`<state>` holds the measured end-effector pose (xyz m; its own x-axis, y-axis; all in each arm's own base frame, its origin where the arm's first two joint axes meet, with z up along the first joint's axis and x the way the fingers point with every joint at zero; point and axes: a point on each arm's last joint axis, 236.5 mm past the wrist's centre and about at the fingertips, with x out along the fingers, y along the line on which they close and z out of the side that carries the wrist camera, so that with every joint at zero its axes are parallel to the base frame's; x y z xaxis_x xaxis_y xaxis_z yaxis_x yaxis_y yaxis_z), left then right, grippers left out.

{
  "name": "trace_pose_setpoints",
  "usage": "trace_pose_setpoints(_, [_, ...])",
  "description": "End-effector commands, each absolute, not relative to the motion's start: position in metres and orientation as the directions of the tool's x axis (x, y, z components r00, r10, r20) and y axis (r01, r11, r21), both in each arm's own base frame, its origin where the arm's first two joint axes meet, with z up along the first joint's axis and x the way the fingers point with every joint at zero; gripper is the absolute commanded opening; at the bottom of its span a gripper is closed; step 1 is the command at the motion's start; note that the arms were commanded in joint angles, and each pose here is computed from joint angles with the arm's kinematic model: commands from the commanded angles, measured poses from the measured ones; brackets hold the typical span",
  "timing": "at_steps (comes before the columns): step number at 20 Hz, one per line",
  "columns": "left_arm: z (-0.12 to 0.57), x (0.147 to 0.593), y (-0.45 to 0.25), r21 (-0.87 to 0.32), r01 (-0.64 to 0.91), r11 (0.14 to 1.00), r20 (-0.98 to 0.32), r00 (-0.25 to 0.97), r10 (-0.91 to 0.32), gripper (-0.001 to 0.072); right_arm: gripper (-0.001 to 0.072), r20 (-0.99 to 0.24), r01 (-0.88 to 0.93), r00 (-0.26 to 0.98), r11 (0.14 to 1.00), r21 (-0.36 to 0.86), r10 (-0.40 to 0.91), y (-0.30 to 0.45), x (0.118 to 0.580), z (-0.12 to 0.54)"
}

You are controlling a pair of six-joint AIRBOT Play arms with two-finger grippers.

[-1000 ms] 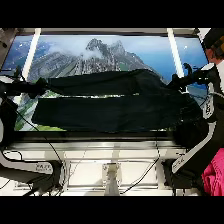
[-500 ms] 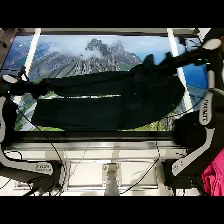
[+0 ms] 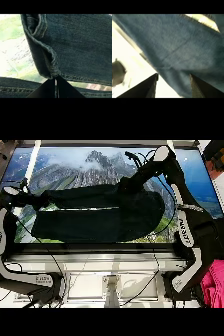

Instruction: Fold the clothes and pants, and hang the long-sleeved shirts on hangers.

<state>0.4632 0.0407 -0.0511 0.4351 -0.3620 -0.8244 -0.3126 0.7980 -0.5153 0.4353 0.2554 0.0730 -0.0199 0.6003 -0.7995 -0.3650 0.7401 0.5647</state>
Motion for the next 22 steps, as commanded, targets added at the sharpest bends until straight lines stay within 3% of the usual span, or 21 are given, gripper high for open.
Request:
trace_pose_setpoints(1, [-0.051,0.462,0.040,-0.515,-0.310,0.799,-0.825,0.430,-0.365,0.0010,0.0447,-0.815,-0.340,0.215,0.823,0.454,0.538,0.218,0.495,0.073])
trace_pose_setpoints(5, [-0.051,0.462,0.040,-0.515,-0.308,0.800,-0.825,0.430,-0.365,0.0010,0.0509,-0.747,-0.339,0.508,0.897,0.284,0.428,0.157,0.579,0.071])
trace_pose_setpoints(8, [-0.054,0.462,0.039,-0.515,-0.311,0.799,-0.827,0.424,-0.368,0.0010,0.0516,-0.731,-0.279,0.603,0.943,0.183,0.321,0.123,0.618,0.045])
trace_pose_setpoints(12, [-0.070,0.456,0.036,-0.517,-0.327,0.791,-0.838,0.383,-0.389,0.0010,0.0532,-0.788,-0.254,0.533,0.947,0.198,0.308,0.123,0.623,-0.027])
trace_pose_setpoints(14, [-0.079,0.455,0.035,-0.517,-0.337,0.787,-0.842,0.366,-0.396,0.0010,0.0614,-0.820,-0.267,0.469,0.938,0.222,0.328,0.136,0.611,-0.047])
trace_pose_setpoints(18, [-0.092,0.450,0.026,-0.516,-0.340,0.786,-0.849,0.326,-0.417,0.0010,0.0614,-0.805,-0.323,0.348,0.867,0.379,0.481,0.177,0.583,-0.045])
trace_pose_setpoints(19, [-0.093,0.450,0.023,-0.516,-0.336,0.788,-0.849,0.321,-0.420,0.0010,0.0593,-0.804,-0.335,0.293,0.843,0.420,0.517,0.187,0.570,-0.045])
trace_pose_setpoints(20, [-0.093,0.451,0.022,-0.516,-0.333,0.790,-0.849,0.322,-0.419,0.0010,0.0483,-0.805,-0.341,0.261,0.831,0.439,0.532,0.192,0.562,-0.045])
trace_pose_setpoints(22, [-0.092,0.452,0.020,-0.524,-0.334,0.783,-0.844,0.328,-0.424,0.0010,0.0018,-0.813,-0.344,0.208,0.819,0.460,0.544,0.195,0.549,-0.047])
